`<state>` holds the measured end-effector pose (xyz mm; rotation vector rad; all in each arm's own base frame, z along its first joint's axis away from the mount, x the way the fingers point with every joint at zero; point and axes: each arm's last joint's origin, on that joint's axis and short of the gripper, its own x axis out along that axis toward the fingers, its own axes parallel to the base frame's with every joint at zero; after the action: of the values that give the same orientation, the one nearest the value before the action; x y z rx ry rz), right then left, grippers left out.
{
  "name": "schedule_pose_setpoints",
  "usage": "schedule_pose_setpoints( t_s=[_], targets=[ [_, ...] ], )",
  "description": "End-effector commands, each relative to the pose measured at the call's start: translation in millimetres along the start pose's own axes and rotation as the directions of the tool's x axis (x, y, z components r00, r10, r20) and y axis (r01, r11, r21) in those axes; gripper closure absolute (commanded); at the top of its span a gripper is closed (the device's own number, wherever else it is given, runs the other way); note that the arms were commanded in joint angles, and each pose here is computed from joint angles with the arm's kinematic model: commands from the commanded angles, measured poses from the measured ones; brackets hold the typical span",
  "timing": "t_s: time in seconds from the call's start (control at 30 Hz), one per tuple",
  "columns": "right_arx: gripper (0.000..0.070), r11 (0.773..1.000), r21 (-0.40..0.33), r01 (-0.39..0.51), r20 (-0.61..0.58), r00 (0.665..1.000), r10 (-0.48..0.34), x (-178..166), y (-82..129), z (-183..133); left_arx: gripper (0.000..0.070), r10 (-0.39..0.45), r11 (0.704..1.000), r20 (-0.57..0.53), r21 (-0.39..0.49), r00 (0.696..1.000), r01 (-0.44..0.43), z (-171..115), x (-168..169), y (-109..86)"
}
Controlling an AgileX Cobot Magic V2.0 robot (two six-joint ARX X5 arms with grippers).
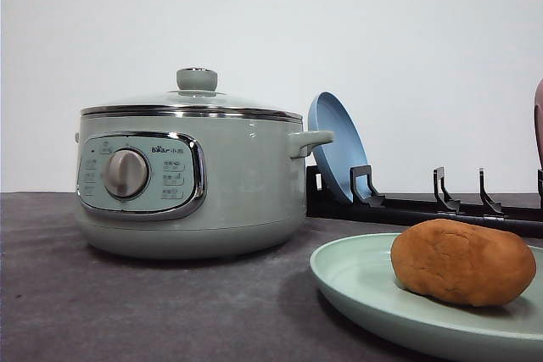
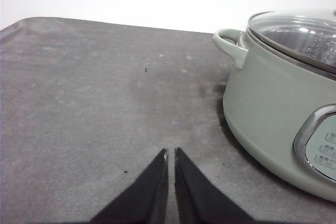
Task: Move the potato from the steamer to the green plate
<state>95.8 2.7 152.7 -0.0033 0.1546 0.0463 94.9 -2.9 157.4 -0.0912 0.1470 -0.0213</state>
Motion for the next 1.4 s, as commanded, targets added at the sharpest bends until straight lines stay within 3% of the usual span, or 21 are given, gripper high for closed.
schedule_pose_setpoints(
  t_s=[0.0,1.37],
  targets=[
    [0.0688,1.0,-0.009,-0.003,0.01,1.0,0.003,0.4,0.3,-0.1,0.0683,0.003,1.0,-0.002,0.011,1.0,-0.002,-5.0,1.9,0.5],
    [0.0688,1.0,-0.009,-0.003,0.01,1.0,0.003,0.4,0.3,-0.1,0.0683,0.003,1.0,-0.002,0.011,1.0,-0.002,-5.0,1.9,0.5]
  ],
)
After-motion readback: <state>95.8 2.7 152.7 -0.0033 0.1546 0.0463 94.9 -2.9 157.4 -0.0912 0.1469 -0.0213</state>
